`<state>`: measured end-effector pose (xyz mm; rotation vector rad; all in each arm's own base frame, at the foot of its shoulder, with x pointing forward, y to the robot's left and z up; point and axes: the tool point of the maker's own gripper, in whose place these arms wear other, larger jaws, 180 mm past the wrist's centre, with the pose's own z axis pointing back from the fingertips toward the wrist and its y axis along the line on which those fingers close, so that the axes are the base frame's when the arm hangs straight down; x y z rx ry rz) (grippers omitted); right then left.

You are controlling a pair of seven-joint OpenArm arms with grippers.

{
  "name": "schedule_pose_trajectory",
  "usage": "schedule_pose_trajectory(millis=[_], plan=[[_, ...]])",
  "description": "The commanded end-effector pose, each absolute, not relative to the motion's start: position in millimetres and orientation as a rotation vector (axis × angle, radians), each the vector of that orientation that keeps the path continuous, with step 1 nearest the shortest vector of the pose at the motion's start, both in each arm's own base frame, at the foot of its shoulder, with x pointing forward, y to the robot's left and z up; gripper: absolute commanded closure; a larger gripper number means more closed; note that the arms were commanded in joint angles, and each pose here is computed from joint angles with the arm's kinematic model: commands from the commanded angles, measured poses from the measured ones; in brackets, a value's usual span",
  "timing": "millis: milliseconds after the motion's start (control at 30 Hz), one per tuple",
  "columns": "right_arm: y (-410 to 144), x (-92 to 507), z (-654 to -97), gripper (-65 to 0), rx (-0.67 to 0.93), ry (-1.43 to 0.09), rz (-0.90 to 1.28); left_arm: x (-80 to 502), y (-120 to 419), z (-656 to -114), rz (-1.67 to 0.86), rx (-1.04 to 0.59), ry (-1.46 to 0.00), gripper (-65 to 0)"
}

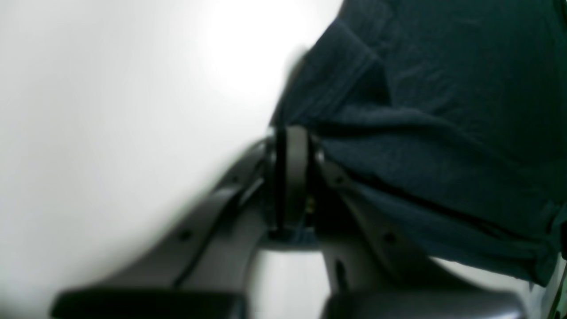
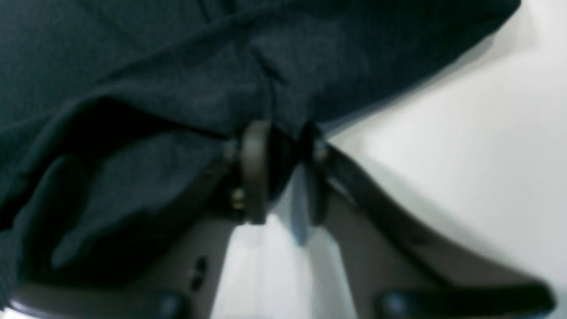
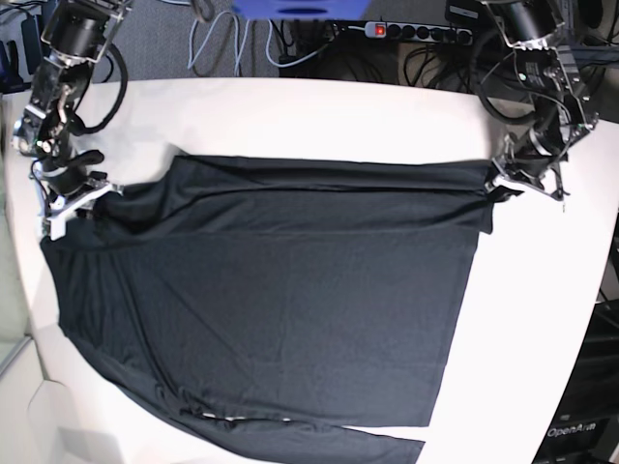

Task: Fold the T-shirt properly
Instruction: 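Drag the held hem corners outward, stretching the shirt flat, then open the right gripper and lift it off the hem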

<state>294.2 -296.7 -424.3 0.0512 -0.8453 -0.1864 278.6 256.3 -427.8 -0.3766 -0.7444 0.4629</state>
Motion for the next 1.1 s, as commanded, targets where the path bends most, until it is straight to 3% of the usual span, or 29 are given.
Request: schedule_pose_trajectory(millis=[0, 233, 467, 767, 1067], plan=[[-303, 294, -417, -20.1, 0.035, -0.858, -0.174, 288, 263, -415, 0.450, -0.370, -0.793, 0.0], [-306, 284, -422, -26.6, 0.029, -0.848, -0.184, 288, 262, -416, 0.451, -0.373, -0.793, 0.0], [-319, 269, -383, -30.6, -0.042, -0.953, -0.238, 288, 263, -416, 0.449, -0.369, -0.792, 0.0], [-252, 248, -384, -31.4, 0.081, -0.966, -0.145, 288, 263, -416, 0.449, -0.369, -0.792, 0.0], [-227, 235, -401, -31.4, 0.141, -0.928, -0.194, 290, 263, -414, 0.448, -0.370, -0.798, 0.0]])
